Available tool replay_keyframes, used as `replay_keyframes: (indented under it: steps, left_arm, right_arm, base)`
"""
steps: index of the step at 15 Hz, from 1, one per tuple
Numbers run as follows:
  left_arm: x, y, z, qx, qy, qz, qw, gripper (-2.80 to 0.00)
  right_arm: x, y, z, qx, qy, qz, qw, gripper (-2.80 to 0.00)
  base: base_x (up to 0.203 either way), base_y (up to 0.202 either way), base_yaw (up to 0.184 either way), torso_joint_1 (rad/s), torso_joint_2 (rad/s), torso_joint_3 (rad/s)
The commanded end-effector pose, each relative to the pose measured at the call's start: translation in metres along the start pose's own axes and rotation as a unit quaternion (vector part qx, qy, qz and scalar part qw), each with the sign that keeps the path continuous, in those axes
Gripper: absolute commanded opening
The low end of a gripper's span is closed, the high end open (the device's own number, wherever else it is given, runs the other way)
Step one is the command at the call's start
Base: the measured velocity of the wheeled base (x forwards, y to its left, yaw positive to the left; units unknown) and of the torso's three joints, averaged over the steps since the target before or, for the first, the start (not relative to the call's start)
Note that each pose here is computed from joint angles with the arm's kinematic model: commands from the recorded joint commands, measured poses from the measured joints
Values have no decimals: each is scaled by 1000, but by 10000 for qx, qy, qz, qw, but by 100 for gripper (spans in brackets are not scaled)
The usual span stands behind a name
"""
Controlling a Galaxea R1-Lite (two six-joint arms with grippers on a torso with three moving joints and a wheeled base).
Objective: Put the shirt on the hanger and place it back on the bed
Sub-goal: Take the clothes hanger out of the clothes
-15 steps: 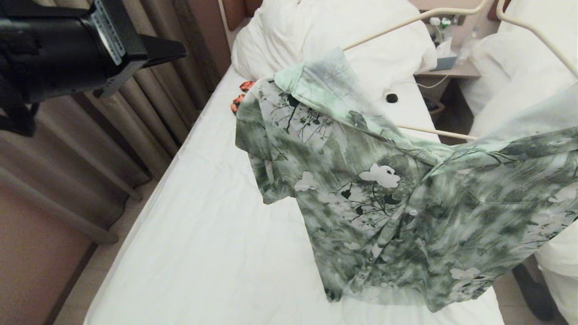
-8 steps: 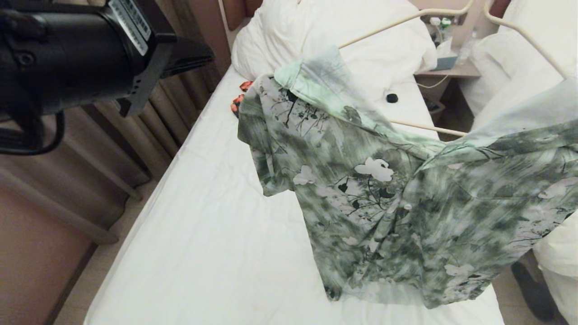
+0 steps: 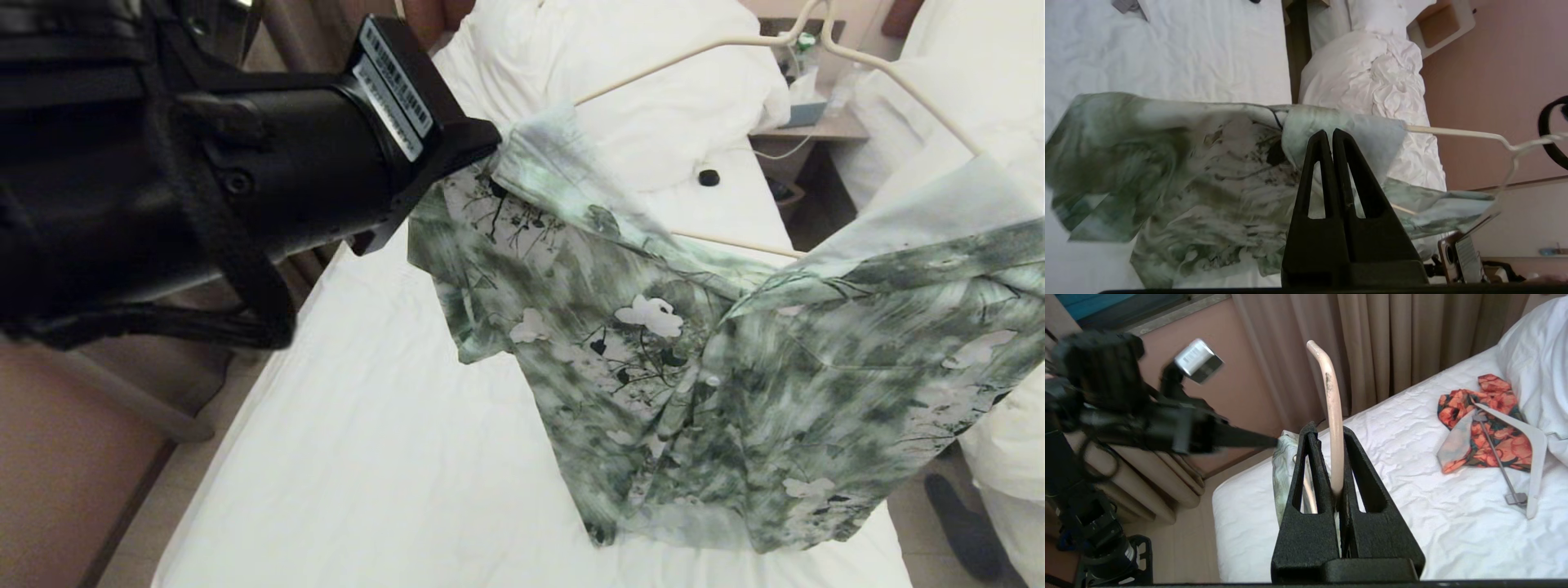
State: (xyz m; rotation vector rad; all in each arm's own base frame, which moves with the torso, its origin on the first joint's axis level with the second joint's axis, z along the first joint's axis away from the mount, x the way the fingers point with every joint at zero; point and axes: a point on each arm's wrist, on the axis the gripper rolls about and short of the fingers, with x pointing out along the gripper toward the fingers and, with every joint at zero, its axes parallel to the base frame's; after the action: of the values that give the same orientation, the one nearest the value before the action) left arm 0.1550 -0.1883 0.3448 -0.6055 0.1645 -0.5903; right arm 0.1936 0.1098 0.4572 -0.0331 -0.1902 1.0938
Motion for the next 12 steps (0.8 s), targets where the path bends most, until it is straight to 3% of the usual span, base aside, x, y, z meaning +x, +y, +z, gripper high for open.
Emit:
replay_keyframes:
  steps: [1, 2, 3, 7, 12]
  left_arm:
    - [6, 4, -10, 41, 95, 140, 9998, -280]
    - [4, 3, -8, 41, 57, 153, 9999, -151]
    - [0, 1, -7, 36, 23, 142, 9999, 0]
    - [-14, -4, -5, 10, -42, 65, 10000, 0]
    - [0, -8, -10, 201, -99, -29, 9997, 0]
  right_arm:
    - [2, -1, 0, -26, -40, 13, 10000, -280]
    - [3, -3, 0, -62, -88, -1, 9999, -280]
    - [3, -3, 0, -58, -80, -24, 9999, -280]
    - [5, -8, -4, -38, -39, -153, 9999, -280]
    - [4, -6, -2, -59, -72, -138, 9999, -280]
  base:
    - [0, 0, 0, 0, 0, 0]
    - [0, 0, 0, 0, 0, 0]
    - [0, 0, 0, 0, 0, 0]
    - [0, 0, 0, 0, 0, 0]
    - [0, 0, 0, 0, 0, 0]
